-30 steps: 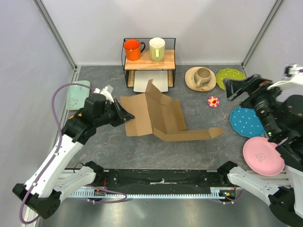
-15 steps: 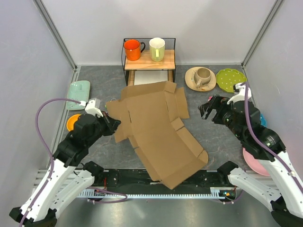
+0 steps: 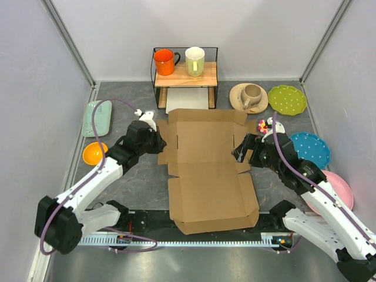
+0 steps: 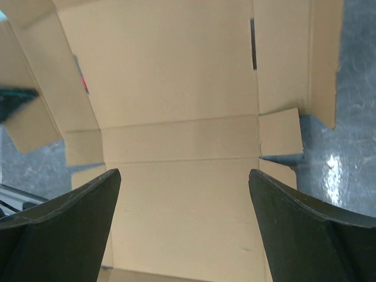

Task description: Fold the paper box

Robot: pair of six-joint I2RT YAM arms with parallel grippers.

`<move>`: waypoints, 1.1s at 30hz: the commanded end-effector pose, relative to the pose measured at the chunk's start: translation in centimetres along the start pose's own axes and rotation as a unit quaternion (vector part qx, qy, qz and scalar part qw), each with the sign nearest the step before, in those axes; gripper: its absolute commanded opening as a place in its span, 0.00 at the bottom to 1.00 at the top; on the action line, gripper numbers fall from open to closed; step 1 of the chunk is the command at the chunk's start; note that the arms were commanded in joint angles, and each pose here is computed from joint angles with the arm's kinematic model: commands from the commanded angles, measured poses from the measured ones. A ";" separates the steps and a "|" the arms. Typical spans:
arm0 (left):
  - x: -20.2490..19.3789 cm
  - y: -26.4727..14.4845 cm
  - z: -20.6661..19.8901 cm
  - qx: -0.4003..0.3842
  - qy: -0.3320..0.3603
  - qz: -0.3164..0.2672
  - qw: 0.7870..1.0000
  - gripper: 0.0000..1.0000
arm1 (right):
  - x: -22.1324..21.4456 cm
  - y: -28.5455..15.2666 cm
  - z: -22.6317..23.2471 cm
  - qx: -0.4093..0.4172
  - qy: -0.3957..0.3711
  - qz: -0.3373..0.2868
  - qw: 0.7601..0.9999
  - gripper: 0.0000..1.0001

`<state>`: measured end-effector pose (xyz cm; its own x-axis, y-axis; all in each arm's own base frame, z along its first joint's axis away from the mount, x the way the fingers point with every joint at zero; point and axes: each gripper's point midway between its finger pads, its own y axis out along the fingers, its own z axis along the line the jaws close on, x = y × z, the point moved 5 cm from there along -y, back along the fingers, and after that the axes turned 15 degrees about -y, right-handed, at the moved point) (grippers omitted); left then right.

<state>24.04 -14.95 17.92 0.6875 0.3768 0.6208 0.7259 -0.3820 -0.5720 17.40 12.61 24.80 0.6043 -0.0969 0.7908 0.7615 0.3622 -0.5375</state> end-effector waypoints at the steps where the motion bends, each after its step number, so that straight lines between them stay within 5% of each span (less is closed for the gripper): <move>1: 4.1 1.0 -2.9 -0.074 0.092 -0.038 0.992 0.02 | -1.1 0.0 -0.4 -0.005 0.020 0.009 1.000 0.98; 11: 2.9 4.0 -0.2 -0.058 0.188 0.086 0.977 0.02 | -0.4 -0.4 -0.3 -0.013 0.006 0.016 1.000 0.98; 16: 2.6 4.8 -0.5 -0.087 0.215 0.097 0.968 0.02 | 1.1 -1.0 0.0 -0.014 -0.027 0.015 0.999 0.98; 25: 3.3 4.7 -2.5 -0.153 0.157 0.009 0.976 0.02 | 5.8 1.1 0.2 -0.060 -0.064 -0.040 0.995 0.98; 33: 3.5 4.3 -1.6 -0.161 0.142 -0.095 0.972 0.02 | 10.9 4.5 4.0 0.015 -0.112 -0.095 0.989 0.98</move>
<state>28.13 -16.21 15.05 0.6448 0.1101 0.7564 0.6561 -0.5875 -0.4737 23.23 14.37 27.30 0.5363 0.0416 0.8430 0.8017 0.2872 -0.5242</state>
